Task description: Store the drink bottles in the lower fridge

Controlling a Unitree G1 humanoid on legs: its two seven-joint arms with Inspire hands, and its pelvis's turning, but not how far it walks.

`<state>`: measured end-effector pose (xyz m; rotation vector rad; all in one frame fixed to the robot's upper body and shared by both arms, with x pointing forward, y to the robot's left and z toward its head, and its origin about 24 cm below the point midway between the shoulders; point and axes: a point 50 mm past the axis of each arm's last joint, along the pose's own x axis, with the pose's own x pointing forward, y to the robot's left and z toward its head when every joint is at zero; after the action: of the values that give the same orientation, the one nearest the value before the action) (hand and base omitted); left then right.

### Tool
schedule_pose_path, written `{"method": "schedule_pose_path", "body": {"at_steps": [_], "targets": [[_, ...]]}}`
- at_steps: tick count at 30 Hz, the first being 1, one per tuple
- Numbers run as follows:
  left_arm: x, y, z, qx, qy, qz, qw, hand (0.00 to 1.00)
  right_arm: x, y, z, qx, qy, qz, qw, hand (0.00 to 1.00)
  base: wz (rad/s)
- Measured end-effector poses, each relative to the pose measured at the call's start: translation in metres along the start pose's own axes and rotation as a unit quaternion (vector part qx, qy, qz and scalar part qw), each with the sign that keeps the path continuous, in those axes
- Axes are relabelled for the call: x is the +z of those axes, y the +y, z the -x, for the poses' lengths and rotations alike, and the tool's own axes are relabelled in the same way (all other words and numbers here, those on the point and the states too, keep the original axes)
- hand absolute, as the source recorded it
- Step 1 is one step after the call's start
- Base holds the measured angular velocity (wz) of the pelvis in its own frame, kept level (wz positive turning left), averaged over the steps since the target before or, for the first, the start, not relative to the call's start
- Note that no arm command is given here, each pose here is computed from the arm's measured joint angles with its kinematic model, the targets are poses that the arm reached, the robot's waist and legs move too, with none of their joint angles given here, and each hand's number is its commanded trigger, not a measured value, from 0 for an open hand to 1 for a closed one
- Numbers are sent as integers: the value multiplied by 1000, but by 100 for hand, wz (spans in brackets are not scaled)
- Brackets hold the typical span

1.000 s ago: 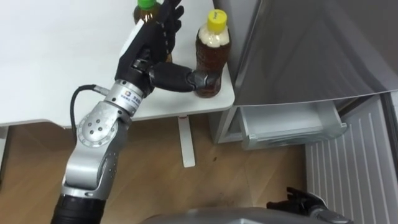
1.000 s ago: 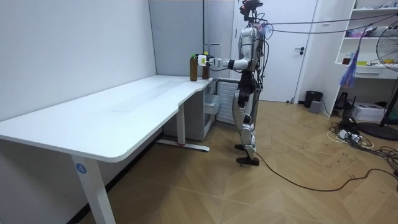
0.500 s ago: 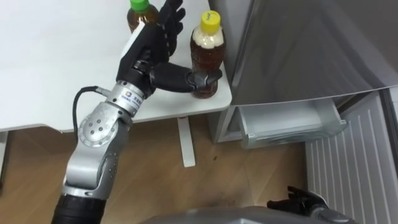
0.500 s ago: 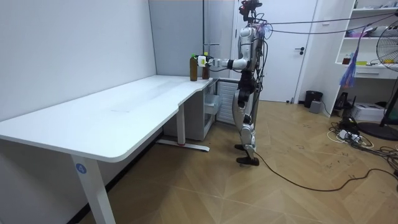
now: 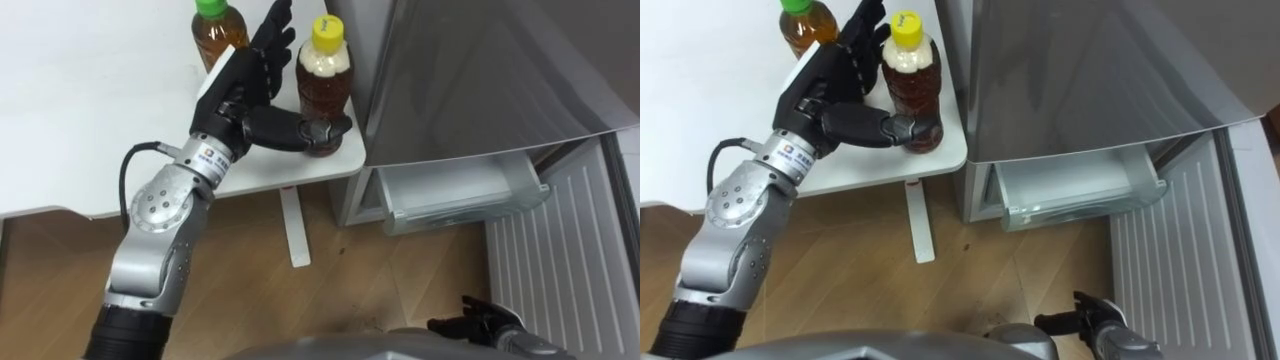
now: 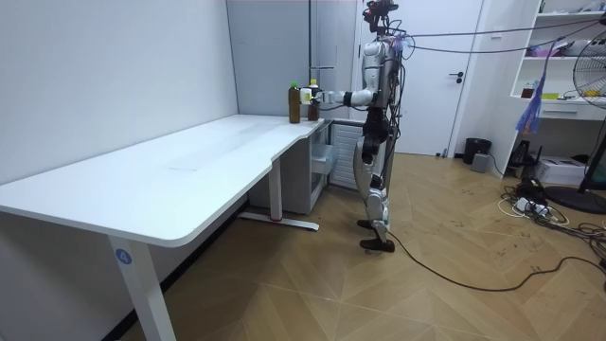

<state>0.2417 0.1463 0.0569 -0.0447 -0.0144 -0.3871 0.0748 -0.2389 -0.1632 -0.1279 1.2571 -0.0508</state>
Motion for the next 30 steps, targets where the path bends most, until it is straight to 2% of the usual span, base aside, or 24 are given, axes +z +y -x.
{"method": "schedule_pose_path", "body": {"at_steps": [5, 30], "targets": [[-5, 6, -5, 2, 15, -6, 1000, 0, 1, 1, 0, 1, -5, 1, 1000, 0, -2], [-7, 6, -6, 2, 28, -3, 1000, 0, 1, 0, 0, 0, -7, 0, 1000, 0, -1]]}}
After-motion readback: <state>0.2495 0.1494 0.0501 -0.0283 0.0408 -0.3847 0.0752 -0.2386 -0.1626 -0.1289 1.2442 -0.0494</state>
